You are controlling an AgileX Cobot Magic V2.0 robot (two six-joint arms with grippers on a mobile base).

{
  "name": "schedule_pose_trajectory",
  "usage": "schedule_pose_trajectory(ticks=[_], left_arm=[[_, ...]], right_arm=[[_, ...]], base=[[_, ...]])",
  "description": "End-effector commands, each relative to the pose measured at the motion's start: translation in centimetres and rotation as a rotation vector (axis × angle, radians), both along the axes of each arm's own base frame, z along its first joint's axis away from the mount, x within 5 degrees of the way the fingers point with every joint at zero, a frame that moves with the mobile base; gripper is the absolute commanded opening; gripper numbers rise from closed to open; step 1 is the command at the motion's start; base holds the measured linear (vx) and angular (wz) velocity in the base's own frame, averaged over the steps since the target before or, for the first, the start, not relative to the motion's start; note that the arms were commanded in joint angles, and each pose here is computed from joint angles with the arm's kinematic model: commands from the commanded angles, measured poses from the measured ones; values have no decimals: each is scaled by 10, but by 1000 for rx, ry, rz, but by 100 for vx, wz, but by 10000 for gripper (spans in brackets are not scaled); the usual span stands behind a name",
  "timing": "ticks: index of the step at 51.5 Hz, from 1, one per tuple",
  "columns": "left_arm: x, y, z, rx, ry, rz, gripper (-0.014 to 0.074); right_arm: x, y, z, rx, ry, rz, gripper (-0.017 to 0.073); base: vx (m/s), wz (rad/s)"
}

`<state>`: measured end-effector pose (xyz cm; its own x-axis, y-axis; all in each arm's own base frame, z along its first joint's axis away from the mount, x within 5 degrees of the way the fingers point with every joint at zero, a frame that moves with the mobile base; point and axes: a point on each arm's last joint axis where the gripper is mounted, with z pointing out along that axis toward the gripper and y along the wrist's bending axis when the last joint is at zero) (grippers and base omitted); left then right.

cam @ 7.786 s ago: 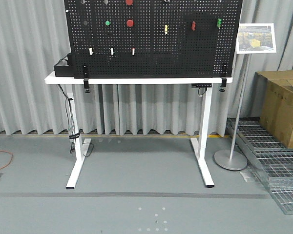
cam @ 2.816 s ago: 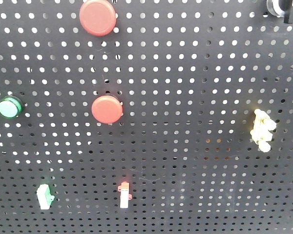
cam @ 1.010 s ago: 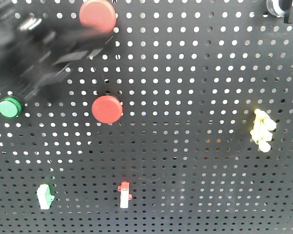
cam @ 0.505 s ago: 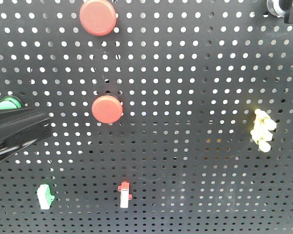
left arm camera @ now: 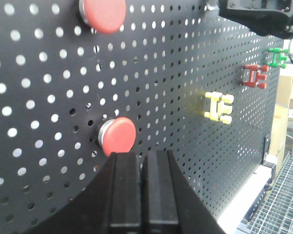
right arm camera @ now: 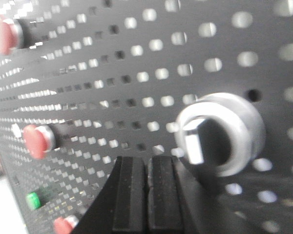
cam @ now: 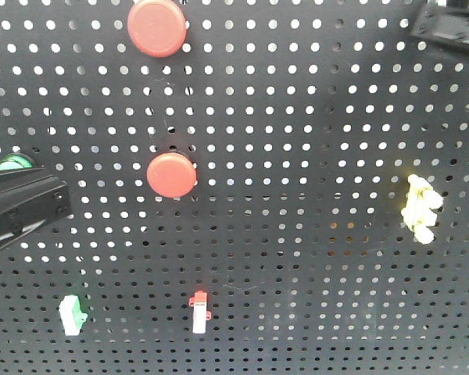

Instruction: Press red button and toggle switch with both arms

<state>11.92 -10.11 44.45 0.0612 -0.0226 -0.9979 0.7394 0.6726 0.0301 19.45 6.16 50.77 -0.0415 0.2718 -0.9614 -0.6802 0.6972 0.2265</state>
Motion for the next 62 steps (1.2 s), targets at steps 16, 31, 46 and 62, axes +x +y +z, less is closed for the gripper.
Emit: schedule_pose_trajectory(ticks=[16, 31, 46, 62], left_arm=[[-1, 6, 14, -83, -25, 45, 2], [-1, 6, 14, -83, -25, 45, 2], [-1, 6, 14, -83, -25, 45, 2], [-1, 6, 12, -50, -35, 45, 2]], right_arm=[[1, -14, 13, -55, -92, -207, -3], [5, -21, 13, -99, -117, -306, -3], [7, -28, 15, -93, -141, -391, -3], [-7, -20, -14, -143, -61, -290, -3]], base=[[0, 0], [0, 0], [0, 0], [0, 0]])
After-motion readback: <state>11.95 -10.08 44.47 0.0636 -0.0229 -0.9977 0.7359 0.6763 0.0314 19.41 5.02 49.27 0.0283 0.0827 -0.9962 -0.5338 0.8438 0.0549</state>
